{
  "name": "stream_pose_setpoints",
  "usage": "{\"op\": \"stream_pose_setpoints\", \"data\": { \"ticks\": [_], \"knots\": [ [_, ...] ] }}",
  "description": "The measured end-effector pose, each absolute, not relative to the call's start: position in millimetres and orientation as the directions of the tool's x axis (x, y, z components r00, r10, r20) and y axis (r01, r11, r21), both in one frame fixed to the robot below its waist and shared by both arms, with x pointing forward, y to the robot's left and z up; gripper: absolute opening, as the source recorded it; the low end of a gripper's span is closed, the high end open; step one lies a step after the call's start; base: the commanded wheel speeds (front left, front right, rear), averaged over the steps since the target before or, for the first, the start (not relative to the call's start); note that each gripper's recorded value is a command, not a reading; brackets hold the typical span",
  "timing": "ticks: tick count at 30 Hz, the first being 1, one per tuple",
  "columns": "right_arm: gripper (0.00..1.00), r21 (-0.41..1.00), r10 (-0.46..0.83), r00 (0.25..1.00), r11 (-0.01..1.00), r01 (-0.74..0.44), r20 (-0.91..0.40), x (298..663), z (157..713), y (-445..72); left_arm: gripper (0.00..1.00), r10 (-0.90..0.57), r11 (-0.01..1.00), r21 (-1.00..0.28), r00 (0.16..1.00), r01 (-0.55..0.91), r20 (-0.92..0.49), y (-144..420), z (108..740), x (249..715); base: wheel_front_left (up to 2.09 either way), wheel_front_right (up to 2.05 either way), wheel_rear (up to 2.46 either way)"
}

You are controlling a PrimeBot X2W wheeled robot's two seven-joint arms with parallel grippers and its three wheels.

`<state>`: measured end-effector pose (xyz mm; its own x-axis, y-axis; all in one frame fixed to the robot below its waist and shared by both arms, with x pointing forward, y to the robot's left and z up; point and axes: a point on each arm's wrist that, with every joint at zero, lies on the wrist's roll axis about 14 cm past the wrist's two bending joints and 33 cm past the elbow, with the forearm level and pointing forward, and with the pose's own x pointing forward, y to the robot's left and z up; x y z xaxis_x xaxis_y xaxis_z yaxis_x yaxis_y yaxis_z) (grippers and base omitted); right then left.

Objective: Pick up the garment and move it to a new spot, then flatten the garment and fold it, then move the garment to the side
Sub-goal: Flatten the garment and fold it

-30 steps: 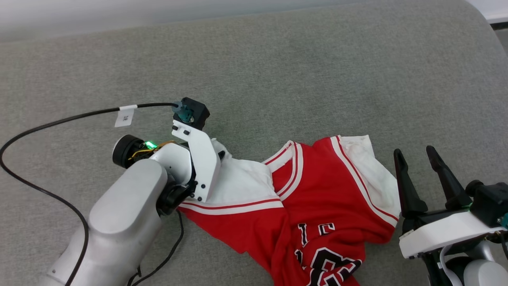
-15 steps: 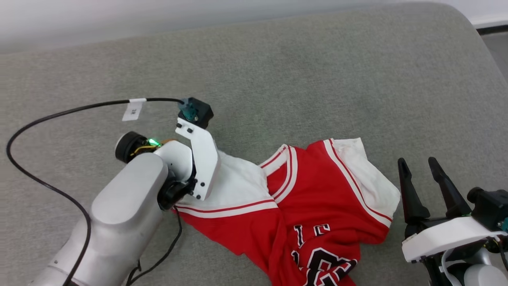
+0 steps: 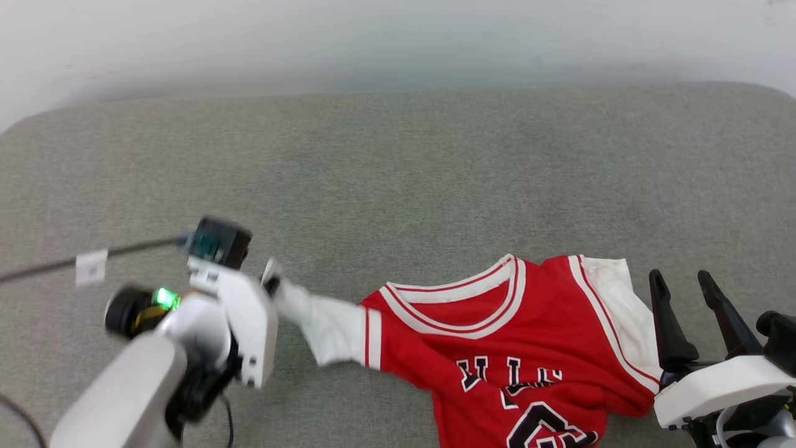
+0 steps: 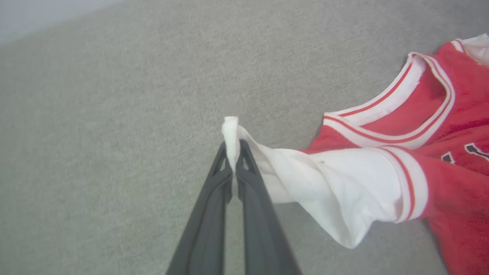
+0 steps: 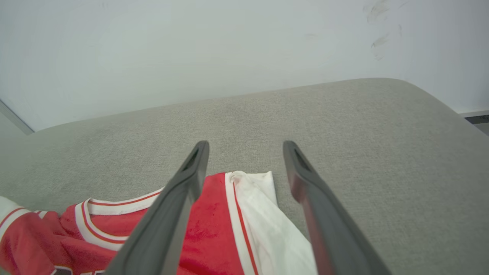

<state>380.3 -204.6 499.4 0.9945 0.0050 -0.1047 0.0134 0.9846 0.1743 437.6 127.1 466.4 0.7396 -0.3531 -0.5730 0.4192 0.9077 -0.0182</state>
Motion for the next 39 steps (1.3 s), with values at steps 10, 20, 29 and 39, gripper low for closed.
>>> {"op": "stream_pose_setpoints", "data": {
  "ticks": [10,20,29,39],
  "knots": [
    [1.0,0.172,0.033,0.993,0.985,-0.013,-0.112,382.6,503.0,-196.7,0.0,-0.197,0.98,-0.156,0.673,0.122,-0.713,172.9,388.1,353.3,0.0,0.0,0.0],
    [1.0,0.171,0.011,0.995,0.985,0.006,-0.098,374.6,509.8,-204.2,1.0,-0.201,0.969,-0.24,0.754,0.059,-0.626,158.2,384.6,359.3,0.0,0.0,0.0],
    [1.0,0.17,-0.012,0.997,0.985,0.024,-0.075,361.4,520.1,-211.9,1.0,-0.114,0.979,-0.193,0.959,0.064,-0.261,162.6,462.4,391.5,0.0,0.0,0.0],
    [1.0,0.166,0.014,0.996,0.986,0.0,-0.084,366.6,519.4,-203.8,1.0,-0.26,0.965,-0.133,0.786,0.224,-0.561,162.0,443.1,377.0,0.0,0.0,0.0]
  ]
}}
